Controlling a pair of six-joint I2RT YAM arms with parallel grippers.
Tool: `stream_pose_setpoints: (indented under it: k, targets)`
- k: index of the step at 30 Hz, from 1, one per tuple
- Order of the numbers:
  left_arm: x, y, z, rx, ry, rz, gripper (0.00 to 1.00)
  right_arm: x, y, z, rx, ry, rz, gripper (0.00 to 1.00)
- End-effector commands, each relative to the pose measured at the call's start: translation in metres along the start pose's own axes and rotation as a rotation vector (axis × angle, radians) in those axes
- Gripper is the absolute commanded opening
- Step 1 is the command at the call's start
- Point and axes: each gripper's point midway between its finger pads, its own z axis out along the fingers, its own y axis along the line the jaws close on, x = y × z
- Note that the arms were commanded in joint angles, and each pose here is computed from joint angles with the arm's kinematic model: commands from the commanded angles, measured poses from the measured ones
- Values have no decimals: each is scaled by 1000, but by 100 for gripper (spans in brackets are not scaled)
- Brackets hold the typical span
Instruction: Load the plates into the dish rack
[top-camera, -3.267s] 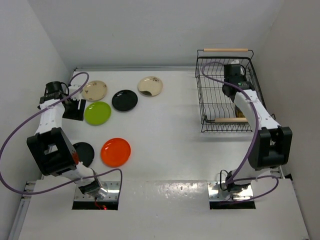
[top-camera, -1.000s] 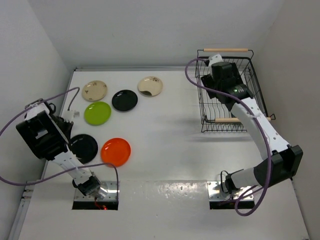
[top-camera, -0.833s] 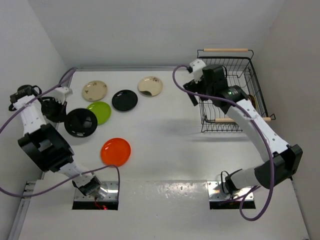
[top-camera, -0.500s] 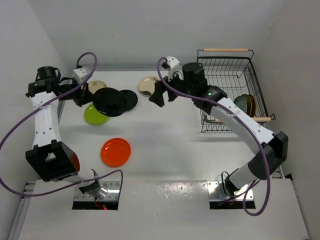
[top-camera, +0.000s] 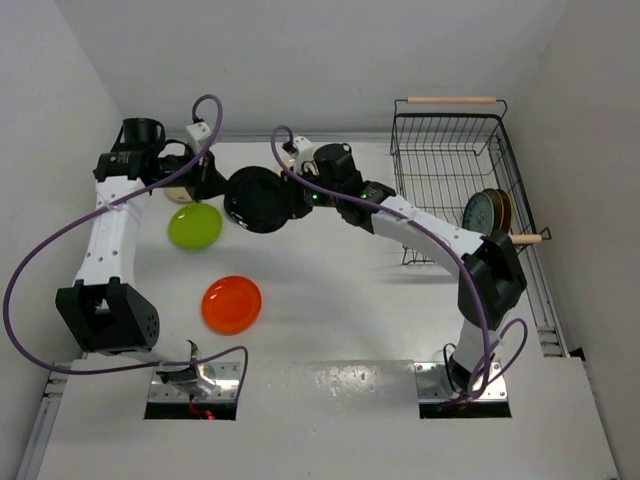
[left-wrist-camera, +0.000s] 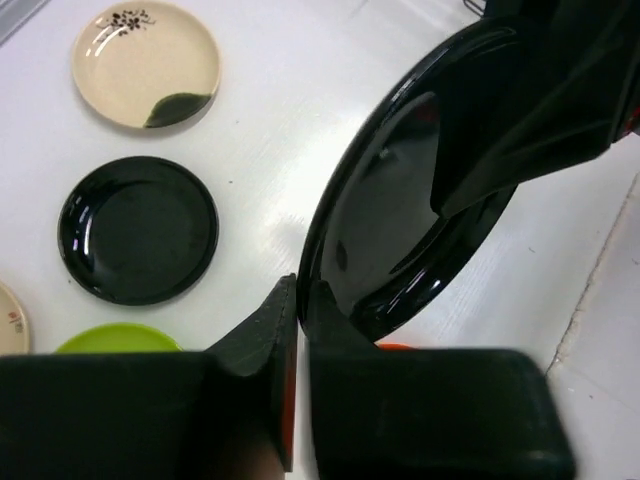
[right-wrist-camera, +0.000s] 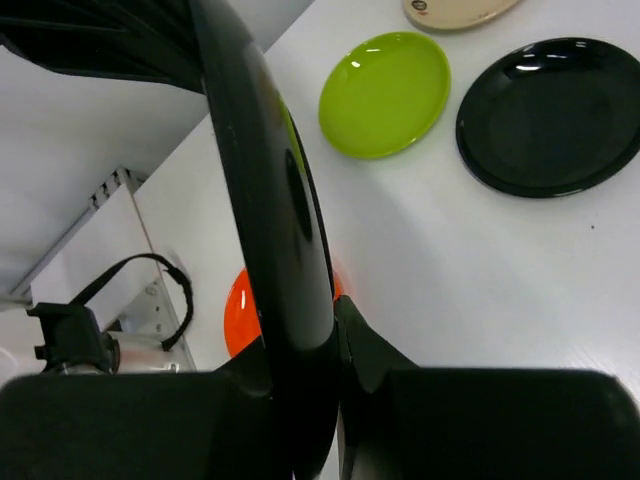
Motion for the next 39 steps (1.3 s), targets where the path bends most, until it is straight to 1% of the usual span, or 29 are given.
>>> stream_pose_setpoints:
  k: [1, 2, 3, 4, 5, 6, 7, 8, 9, 10, 11, 12, 13, 14, 15, 16, 17, 18, 19, 21, 22, 24, 25, 28, 30, 34, 35, 36, 39]
  targets:
    - [-16, 15, -6, -114, 5, 8, 10, -57, 6, -25, 53, -196, -49, 0]
    - [-16, 26, -10, -178, 24, 0, 30, -55, 0, -29, 82, -190, -56, 0]
    - [-5, 48, -19, -314, 91, -23, 39, -61, -5, -40, 114, -204, -67, 0]
    - [-1, 62, -26, -403, 118, -36, 47, -68, -20, -52, 213, -213, -92, 0]
    - [1, 74, -35, -493, 140, -68, 54, -69, -27, -66, 269, -191, -116, 0]
    - [13, 95, -54, -647, 215, -94, 64, -79, -53, -82, 383, -212, -115, 0]
    - [15, 103, -63, -718, 237, -102, 68, -93, -69, -100, 496, -235, -150, 0]
    - [22, 111, -69, -769, 272, -110, 70, -92, -84, -129, 628, -204, -153, 0]
    - [25, 115, -76, -815, 296, -112, 73, -101, -113, -159, 749, -191, -215, 0]
    - [30, 121, -87, -879, 329, -115, 76, -98, -134, -184, 894, -171, -206, 0]
    - [40, 121, -86, -886, 356, -127, 76, -107, -152, -226, 1067, -190, -208, 0]
    - [44, 120, -89, -893, 372, -122, 76, -107, -171, -254, 1172, -142, -260, 0]
    - [47, 121, -88, -901, 378, -122, 77, -101, -180, -271, 1242, -101, -268, 0]
    - [51, 122, -86, -899, 381, -125, 77, -91, -203, -307, 1394, -46, -249, 0]
    - [60, 121, -83, -888, 401, -136, 77, -82, -212, -322, 1440, 38, -269, 0]
    - [62, 122, -81, -888, 401, -136, 77, -64, -237, -349, 1503, 121, -208, 0]
    - [62, 121, -80, -880, 397, -136, 77, -64, -243, -357, 1511, 106, -177, 0]
    - [66, 120, -79, -875, 406, -141, 77, -41, -253, -360, 1510, 200, -122, 0]
    - [68, 120, -74, -860, 403, -153, 77, -29, -268, -375, 1516, 206, -38, 0]
    - [68, 120, -74, -860, 402, -153, 77, 2, -281, -368, 1457, 298, 30, 0]
    - [68, 120, -74, -860, 402, -153, 77, 11, -289, -376, 1471, 302, 74, 0]
    - [73, 121, -76, -863, 410, -164, 77, 35, -298, -377, 1459, 362, 121, 0]
    - [73, 121, -76, -863, 410, -164, 77, 39, -301, -376, 1462, 356, 138, 0]
    - [76, 121, -75, -857, 422, -160, 77, 73, -316, -374, 1451, 420, 194, 0]
    - [80, 120, -74, -853, 429, -164, 77, 88, -321, -369, 1432, 457, 223, 0]
    - [84, 119, -73, -848, 436, -168, 77, 109, -328, -360, 1412, 504, 258, 0]
    - [84, 119, -73, -848, 436, -168, 77, 113, -333, -368, 1426, 501, 283, 0]
    - [84, 119, -73, -848, 436, -168, 77, 122, -332, -368, 1421, 530, 296, 0]
    - [84, 119, -73, -848, 436, -168, 77, 132, -337, -369, 1425, 543, 322, 0]
